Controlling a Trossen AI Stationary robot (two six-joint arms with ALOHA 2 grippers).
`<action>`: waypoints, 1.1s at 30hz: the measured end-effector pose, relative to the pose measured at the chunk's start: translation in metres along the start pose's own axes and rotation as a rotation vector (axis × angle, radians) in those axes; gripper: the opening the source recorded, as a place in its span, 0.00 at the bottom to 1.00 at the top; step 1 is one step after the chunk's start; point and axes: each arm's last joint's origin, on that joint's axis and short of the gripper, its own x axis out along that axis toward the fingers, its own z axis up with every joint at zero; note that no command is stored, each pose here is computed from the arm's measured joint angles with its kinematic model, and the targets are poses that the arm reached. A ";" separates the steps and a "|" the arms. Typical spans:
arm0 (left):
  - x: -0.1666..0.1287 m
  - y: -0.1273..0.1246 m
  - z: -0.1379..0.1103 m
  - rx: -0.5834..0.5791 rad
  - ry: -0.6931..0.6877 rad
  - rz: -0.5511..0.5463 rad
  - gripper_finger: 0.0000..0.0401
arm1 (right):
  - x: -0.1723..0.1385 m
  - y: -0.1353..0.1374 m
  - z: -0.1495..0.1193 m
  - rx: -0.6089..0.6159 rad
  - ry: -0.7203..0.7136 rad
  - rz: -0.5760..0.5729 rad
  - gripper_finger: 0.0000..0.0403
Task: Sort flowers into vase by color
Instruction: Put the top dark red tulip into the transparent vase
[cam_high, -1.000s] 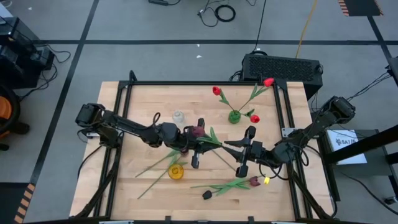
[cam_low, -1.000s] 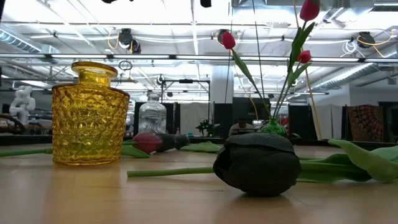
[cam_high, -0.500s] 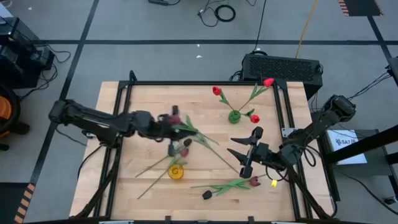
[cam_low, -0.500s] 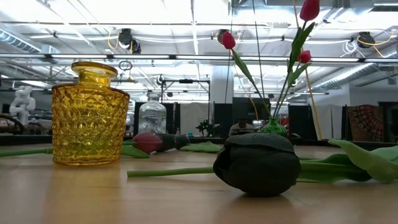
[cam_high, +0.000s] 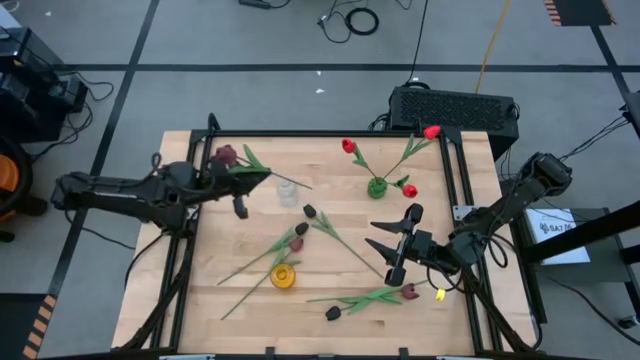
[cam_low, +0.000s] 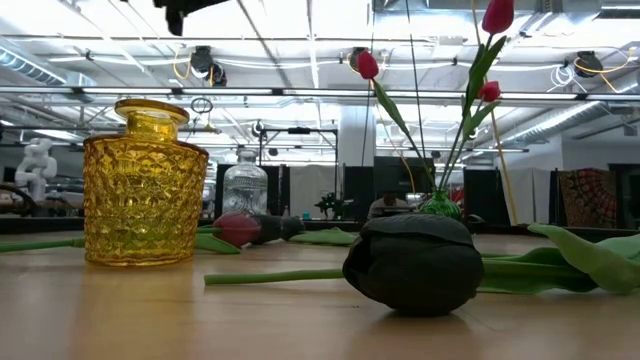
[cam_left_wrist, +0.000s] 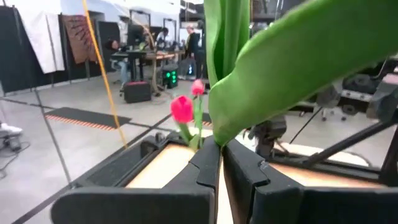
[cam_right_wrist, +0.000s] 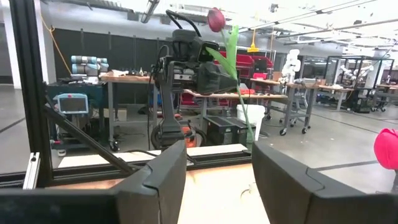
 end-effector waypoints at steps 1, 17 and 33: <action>-0.003 0.002 0.000 0.005 0.014 0.004 0.04 | 0.000 0.000 0.000 -0.001 0.001 0.000 0.43; -0.034 0.022 -0.006 -0.006 0.154 0.091 0.04 | 0.000 0.000 -0.002 0.001 0.016 0.001 0.42; -0.028 0.029 -0.012 0.012 0.202 0.162 0.04 | 0.000 0.000 -0.002 -0.012 0.016 0.001 0.42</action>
